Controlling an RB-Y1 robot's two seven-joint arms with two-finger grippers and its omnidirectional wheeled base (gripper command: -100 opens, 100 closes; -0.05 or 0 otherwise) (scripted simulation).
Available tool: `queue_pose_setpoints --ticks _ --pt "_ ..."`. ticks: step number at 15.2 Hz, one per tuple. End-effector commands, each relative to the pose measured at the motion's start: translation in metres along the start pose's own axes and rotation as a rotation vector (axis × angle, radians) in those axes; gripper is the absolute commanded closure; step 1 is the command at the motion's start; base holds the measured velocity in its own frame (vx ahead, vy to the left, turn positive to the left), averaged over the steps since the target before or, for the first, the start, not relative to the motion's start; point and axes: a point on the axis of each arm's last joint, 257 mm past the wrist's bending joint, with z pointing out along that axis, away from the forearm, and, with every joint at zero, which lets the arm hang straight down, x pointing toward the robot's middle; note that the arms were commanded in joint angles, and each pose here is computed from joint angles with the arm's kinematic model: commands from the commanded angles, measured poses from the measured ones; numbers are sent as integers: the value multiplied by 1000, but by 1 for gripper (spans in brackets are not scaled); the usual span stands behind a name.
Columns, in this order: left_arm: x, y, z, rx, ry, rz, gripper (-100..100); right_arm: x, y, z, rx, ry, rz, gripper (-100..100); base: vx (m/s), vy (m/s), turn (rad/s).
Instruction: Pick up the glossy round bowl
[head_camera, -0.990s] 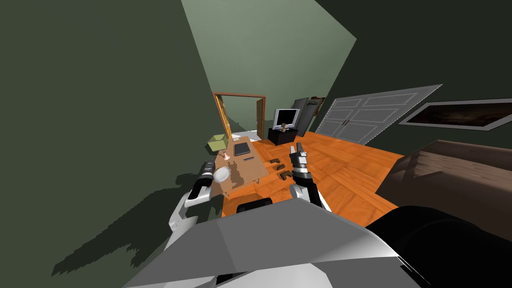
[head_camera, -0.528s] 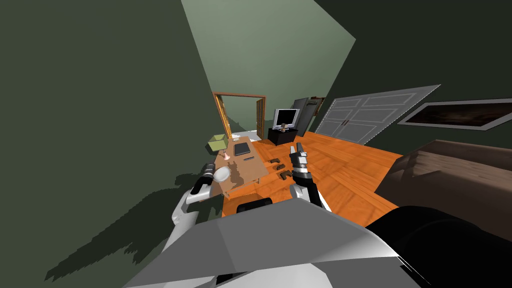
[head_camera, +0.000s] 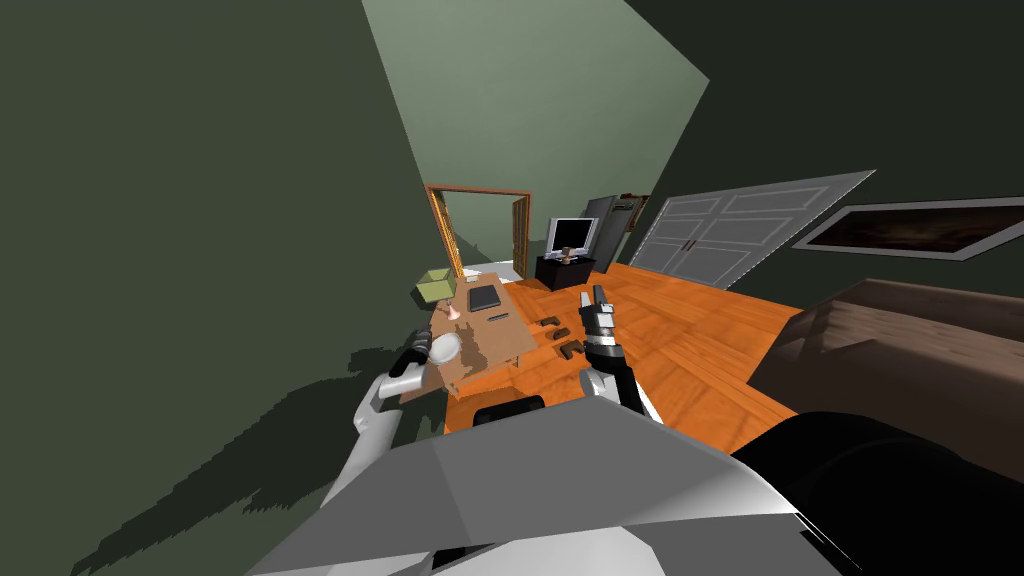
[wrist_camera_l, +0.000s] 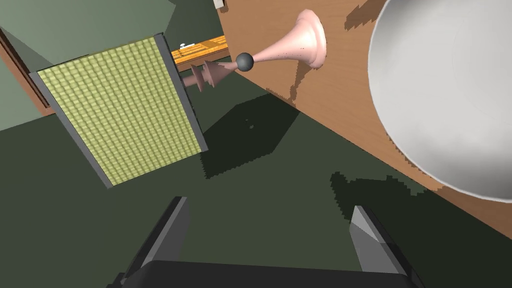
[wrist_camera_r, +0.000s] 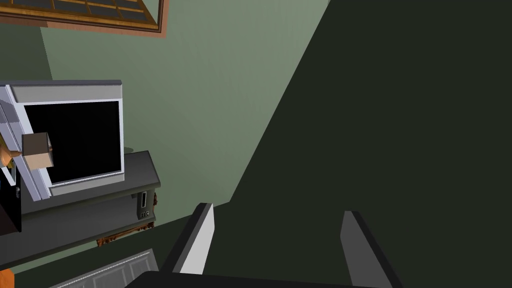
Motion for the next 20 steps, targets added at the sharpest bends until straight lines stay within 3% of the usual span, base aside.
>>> queue_pose_setpoints --ticks 1,2,8,16,20 --pt "-2 13 2 -48 1 0 -100 0 0 0 0 0 0 0 -2 6 -5" --pt "-3 25 9 -92 2 -3 -100 0 0 0 0 0 0 0 -2 8 -6" --pt "-5 61 18 -240 8 -10 -100 0 0 0 0 0 0 0 0 5 -9" --pt "-3 105 18 -416 21 -21 -100 0 0 0 0 0 0 0 2 2 -8" --pt "0 133 16 -545 35 -34 -100 0 0 0 0 0 0 0 10 2 -20"
